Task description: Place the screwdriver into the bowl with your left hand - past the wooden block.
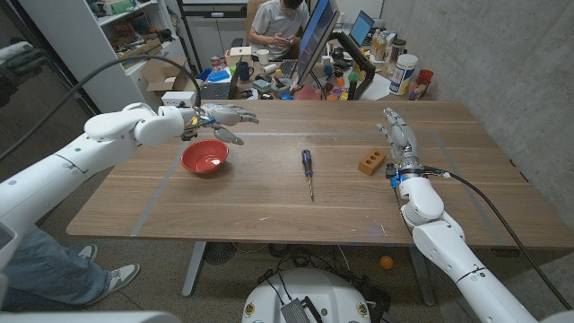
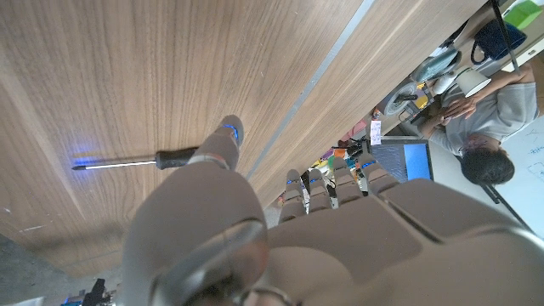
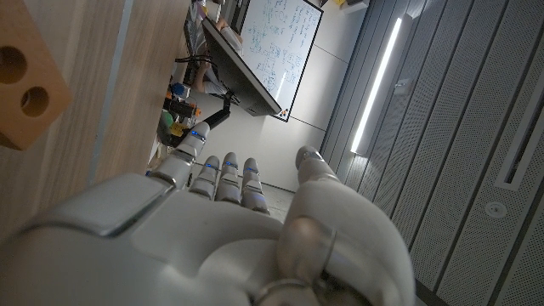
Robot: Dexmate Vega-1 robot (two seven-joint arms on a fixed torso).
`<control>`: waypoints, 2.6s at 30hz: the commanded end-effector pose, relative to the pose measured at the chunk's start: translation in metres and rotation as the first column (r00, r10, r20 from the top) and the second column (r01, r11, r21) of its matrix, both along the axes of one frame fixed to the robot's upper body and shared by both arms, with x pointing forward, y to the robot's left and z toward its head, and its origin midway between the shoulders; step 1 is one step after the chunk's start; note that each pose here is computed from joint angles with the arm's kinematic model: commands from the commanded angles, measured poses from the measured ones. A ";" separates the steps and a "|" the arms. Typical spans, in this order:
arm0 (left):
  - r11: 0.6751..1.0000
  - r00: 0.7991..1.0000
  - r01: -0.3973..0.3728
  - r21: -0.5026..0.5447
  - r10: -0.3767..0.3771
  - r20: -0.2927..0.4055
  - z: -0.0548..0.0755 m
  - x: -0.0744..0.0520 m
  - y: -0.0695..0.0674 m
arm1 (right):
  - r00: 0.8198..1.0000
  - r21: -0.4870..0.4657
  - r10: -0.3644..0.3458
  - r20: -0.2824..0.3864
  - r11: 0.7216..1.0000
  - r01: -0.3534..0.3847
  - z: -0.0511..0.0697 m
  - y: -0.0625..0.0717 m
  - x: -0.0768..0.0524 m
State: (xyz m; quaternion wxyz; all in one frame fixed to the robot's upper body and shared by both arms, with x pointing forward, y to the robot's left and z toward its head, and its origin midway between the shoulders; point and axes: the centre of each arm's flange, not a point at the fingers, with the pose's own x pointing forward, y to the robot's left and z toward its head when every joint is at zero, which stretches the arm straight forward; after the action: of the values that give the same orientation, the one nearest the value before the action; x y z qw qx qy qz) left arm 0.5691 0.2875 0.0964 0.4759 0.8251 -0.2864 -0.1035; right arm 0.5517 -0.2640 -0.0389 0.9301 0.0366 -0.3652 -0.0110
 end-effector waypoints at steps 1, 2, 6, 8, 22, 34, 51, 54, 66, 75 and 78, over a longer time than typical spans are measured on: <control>0.979 0.996 0.004 0.202 -0.022 0.086 0.003 0.006 -0.028 | 1.000 0.005 -0.017 -0.006 1.000 0.017 -0.003 -0.001 -0.005; 0.977 0.995 0.004 0.215 -0.025 0.095 0.003 0.006 -0.030 | 1.000 0.007 -0.018 -0.006 1.000 0.018 -0.003 -0.001 -0.005; 0.965 0.991 0.004 0.263 -0.038 0.127 0.001 0.009 -0.036 | 1.000 0.010 -0.019 -0.006 1.000 0.019 -0.004 -0.002 -0.005; 0.960 0.990 0.004 0.280 -0.043 0.133 0.000 0.010 -0.039 | 1.000 0.011 -0.019 -0.007 1.000 0.019 -0.005 -0.001 -0.005; 0.929 0.978 0.024 0.371 -0.098 0.183 -0.005 0.015 -0.058 | 1.000 0.017 -0.016 0.003 1.000 0.016 -0.004 0.003 -0.003; 0.917 0.972 0.070 0.394 -0.152 0.182 -0.010 0.020 -0.074 | 1.000 0.028 -0.016 0.003 0.999 0.016 -0.007 0.008 -0.004; 0.913 0.966 0.195 0.359 -0.242 0.091 -0.022 0.024 -0.103 | 1.000 0.039 -0.031 -0.006 0.999 0.031 -0.012 0.005 -0.006; 0.918 0.968 0.220 0.329 -0.246 0.041 -0.022 0.024 -0.106 | 0.999 0.039 -0.032 -0.007 0.999 0.032 -0.012 0.005 -0.006; 0.924 0.966 0.259 0.280 -0.244 -0.087 -0.027 0.027 -0.117 | 1.000 0.038 -0.030 -0.005 0.999 0.030 -0.009 0.003 -0.004; 0.906 0.971 0.237 0.349 -0.228 -0.067 -0.028 0.030 -0.127 | 1.000 0.052 -0.031 -0.006 0.998 0.031 -0.010 0.001 -0.003; 0.900 0.971 0.235 0.367 -0.229 -0.062 -0.029 0.031 -0.132 | 0.999 0.054 -0.031 -0.005 0.998 0.032 -0.012 0.001 -0.002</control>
State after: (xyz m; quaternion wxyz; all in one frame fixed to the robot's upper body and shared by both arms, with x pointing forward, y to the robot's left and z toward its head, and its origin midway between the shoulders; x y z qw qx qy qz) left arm 0.5970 0.1693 0.0708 0.3255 0.8479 -0.3613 -0.2111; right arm 0.5472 -0.2610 -0.0479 0.9295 0.0503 -0.3638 -0.0326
